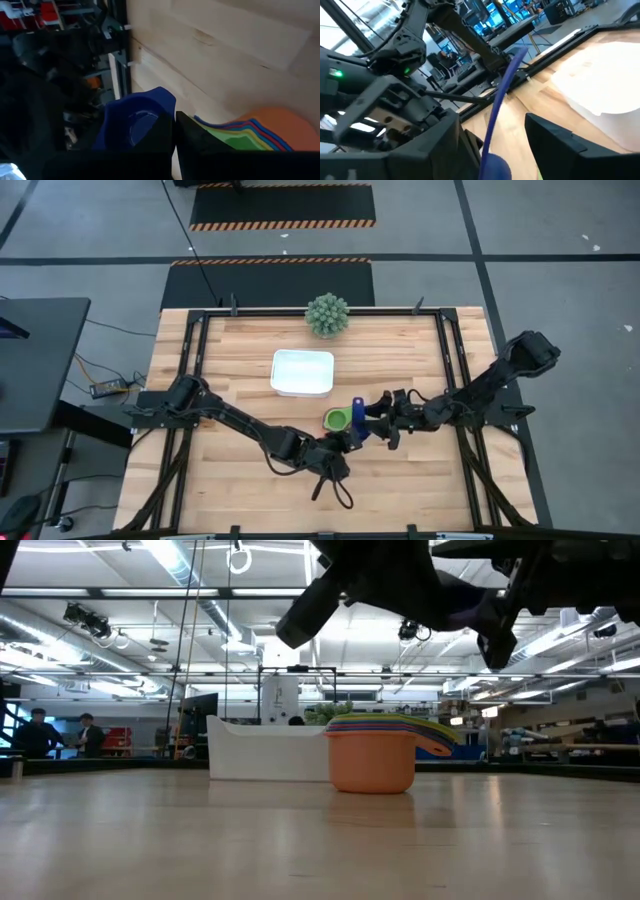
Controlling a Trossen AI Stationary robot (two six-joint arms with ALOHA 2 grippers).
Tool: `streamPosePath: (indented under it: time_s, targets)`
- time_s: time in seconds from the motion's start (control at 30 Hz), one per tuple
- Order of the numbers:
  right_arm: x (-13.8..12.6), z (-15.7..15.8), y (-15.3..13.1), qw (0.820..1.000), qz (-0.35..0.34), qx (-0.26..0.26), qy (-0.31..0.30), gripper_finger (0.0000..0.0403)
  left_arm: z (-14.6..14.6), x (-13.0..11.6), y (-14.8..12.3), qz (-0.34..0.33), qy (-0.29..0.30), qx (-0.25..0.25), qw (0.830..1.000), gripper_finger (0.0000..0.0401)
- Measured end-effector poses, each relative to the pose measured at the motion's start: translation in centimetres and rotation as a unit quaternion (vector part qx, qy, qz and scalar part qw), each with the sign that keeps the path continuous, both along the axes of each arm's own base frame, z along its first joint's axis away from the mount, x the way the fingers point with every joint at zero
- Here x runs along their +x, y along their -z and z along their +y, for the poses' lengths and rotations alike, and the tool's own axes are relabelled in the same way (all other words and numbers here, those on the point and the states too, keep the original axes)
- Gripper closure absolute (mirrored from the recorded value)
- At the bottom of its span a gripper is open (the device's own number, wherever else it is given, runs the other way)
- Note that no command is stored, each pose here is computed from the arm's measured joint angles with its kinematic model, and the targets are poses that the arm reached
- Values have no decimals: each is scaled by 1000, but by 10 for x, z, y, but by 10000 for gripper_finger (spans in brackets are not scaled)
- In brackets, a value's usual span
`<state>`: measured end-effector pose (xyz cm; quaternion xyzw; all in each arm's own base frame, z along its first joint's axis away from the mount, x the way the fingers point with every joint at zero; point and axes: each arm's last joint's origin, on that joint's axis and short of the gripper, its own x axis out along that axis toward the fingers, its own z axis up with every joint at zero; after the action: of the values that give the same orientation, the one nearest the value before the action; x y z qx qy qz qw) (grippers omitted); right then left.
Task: Nest measuring cups in basket
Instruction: Stack the blue nesting cup on the green nesting cup
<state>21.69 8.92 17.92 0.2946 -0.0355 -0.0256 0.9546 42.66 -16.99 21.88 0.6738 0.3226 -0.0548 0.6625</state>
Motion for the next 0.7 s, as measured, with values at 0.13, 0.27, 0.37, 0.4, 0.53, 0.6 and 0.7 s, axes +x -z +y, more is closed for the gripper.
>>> streamPosePath:
  time_s: [0.13,0.27,0.37,0.4,0.53,0.6,0.7]
  targets:
    - [-16,-8,1,1000,-6,0,0,162,-1,-3,3,13,-8,-5,1000,394]
    - [-35,-14,4,1000,-11,-14,-7,162,-1,-4,4,16,-11,-16,1000,394]
    - [-47,-11,7,999,-10,-41,-31,162,-1,-5,6,31,1,-44,999,394]
    - [-51,-10,8,998,-10,-49,-40,163,-1,-6,8,40,7,-52,998,394]
    - [-56,3,12,993,14,-90,-70,164,-2,-8,11,76,43,-84,993,394]
    - [-53,11,12,990,48,-119,-60,164,-3,-8,12,87,61,-103,989,394]
    - [-48,22,11,976,108,-183,-44,164,-4,-9,12,98,77,-129,984,394]
